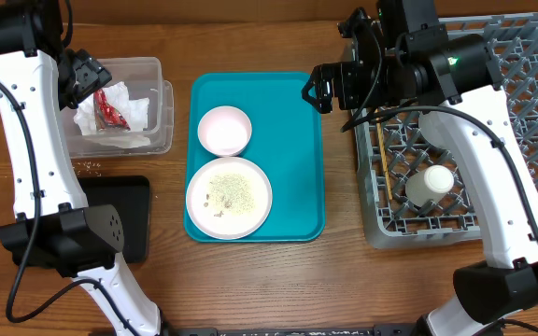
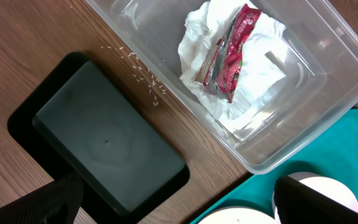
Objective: Sort waste into correct bins and load items into the dishwasher
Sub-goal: 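Raise the right gripper and move it left above the rack edge, then move the right gripper left over the small pink bowl on the tray, then lower the right gripper and grasp the pink bowl's rim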
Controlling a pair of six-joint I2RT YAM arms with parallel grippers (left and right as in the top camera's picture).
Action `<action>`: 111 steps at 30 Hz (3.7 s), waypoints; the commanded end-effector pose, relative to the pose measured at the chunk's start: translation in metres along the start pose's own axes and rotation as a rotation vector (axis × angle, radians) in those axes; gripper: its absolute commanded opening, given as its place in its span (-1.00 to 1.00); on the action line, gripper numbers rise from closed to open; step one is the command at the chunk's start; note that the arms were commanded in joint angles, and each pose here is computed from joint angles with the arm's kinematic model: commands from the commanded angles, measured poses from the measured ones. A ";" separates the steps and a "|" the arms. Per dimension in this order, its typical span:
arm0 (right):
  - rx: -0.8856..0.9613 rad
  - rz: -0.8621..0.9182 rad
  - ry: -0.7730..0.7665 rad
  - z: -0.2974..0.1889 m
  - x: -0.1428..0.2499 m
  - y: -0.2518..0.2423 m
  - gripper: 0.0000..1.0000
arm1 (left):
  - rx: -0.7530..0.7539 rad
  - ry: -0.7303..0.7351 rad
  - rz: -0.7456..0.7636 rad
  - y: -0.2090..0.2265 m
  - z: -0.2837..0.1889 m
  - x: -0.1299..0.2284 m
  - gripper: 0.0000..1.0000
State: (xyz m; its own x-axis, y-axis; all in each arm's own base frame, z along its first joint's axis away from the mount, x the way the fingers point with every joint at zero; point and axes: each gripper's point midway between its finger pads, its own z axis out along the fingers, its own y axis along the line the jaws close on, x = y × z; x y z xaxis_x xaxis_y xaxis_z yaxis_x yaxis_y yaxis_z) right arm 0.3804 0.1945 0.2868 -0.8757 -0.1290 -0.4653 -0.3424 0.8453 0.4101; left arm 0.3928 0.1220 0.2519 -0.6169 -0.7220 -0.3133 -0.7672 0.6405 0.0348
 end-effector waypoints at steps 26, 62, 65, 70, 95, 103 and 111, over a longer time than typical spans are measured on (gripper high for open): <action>-0.202 0.184 -0.111 -0.019 -0.029 0.041 1.00 | -0.006 -0.013 -0.012 0.001 -0.004 0.000 1.00; 0.261 0.263 0.036 0.261 0.019 0.004 -0.90 | -0.006 -0.013 -0.012 0.001 -0.004 0.000 1.00; 0.259 0.261 0.040 0.266 0.021 0.004 -0.92 | -0.006 -0.013 -0.012 0.001 -0.004 0.000 1.00; 0.258 0.261 0.039 0.266 0.021 0.004 -0.92 | -0.006 -0.013 -0.012 0.001 -0.004 0.000 1.00; 0.130 0.033 0.059 0.269 0.029 0.060 -0.92 | -0.006 -0.013 -0.012 0.001 -0.004 0.000 1.00; 0.249 0.097 0.058 0.277 0.035 0.033 -0.88 | -0.006 -0.013 -0.012 0.001 -0.004 0.000 1.00; 0.285 0.135 0.067 0.277 0.038 0.020 -0.87 | -0.006 -0.013 -0.012 0.001 -0.004 0.000 1.00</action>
State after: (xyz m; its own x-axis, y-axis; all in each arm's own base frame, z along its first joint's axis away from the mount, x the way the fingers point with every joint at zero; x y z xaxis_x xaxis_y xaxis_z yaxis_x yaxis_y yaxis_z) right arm 0.4303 0.3536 0.0636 -0.9319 -0.0531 -0.3587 -0.1461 0.9604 0.2373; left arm 0.3928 0.1220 0.2519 -0.6166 -0.7222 -0.3133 -0.7674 0.6402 0.0347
